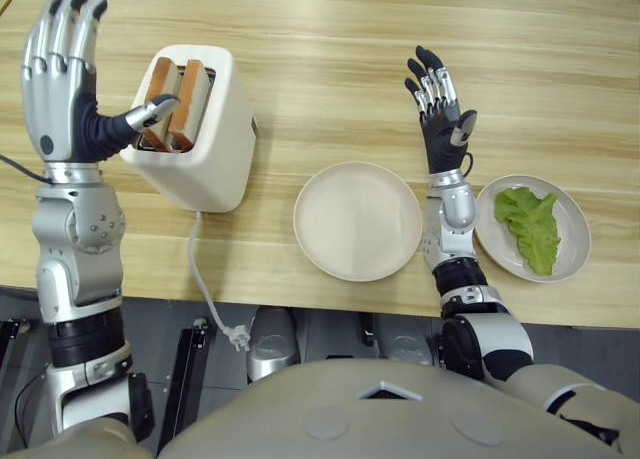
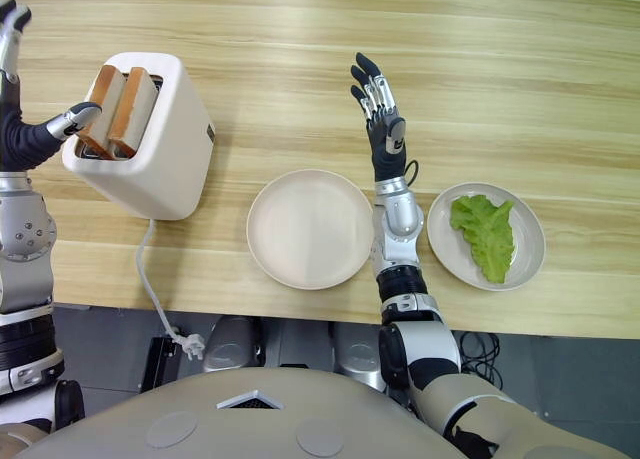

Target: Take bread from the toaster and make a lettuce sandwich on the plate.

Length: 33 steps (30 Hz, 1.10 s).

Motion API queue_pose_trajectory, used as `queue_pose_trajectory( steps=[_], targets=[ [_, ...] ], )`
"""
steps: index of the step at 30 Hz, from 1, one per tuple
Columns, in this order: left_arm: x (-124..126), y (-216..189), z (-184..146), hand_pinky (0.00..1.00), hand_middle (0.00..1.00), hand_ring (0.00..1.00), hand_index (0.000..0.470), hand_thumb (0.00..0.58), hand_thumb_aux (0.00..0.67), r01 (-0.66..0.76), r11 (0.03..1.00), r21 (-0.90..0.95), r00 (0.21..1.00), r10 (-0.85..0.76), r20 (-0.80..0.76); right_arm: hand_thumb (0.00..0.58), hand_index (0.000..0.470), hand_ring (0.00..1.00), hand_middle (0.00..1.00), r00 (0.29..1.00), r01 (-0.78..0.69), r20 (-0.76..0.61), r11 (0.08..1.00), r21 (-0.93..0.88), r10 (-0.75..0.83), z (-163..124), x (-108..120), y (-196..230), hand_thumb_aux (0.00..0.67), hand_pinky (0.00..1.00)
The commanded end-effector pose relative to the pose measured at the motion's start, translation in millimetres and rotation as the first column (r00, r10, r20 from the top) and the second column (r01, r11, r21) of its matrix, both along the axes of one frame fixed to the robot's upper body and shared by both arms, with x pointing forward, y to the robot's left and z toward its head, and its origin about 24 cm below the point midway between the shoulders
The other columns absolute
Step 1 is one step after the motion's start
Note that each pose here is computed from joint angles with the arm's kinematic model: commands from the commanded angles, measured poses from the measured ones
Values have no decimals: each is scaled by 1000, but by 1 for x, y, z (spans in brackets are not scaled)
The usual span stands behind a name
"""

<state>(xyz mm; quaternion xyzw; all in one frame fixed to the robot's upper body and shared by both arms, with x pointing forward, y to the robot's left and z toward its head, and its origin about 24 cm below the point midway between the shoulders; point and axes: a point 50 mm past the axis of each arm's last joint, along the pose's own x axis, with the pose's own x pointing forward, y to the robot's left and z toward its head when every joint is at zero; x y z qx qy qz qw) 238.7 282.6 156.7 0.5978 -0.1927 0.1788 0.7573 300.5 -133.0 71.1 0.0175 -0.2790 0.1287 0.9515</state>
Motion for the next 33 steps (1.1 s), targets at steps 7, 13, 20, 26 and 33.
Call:
queue_pose_trajectory(
  steps=[7, 13, 20, 26, 33],
  targets=[
    [3, 19, -23, 0, 0, 0, 0, 0, 0, -84, 996, -36, 992, 81, -94, 0, 0, 0, 0, 1000, 11, -3, 1000, -2, -11, -2, -1, -2, 0, 0],
    [5, 16, -32, 0, 0, 0, 0, 0, 0, -85, 996, -13, 986, 83, -143, 0, 0, 0, 0, 1000, 12, -2, 1000, -8, -12, -2, -1, -2, 0, 0],
    [8, 12, -38, 0, 0, 0, 281, 493, 410, -78, 997, -11, 981, 75, -177, 0, 0, 0, 0, 1000, 15, -6, 1000, -11, -16, -3, -1, -2, 0, 0],
    [9, 11, -42, 0, 0, 0, 332, 535, 483, -78, 997, -11, 978, 75, -194, 0, 0, 0, 0, 1000, 18, -5, 1000, -15, -18, -3, -1, -3, 0, 0],
    [10, 13, -43, 0, 0, 0, 305, 514, 444, -87, 996, -27, 979, 80, -187, 0, 0, 0, 0, 1000, 20, 0, 1000, -20, -20, -2, -2, -3, 0, 0]
  ],
)
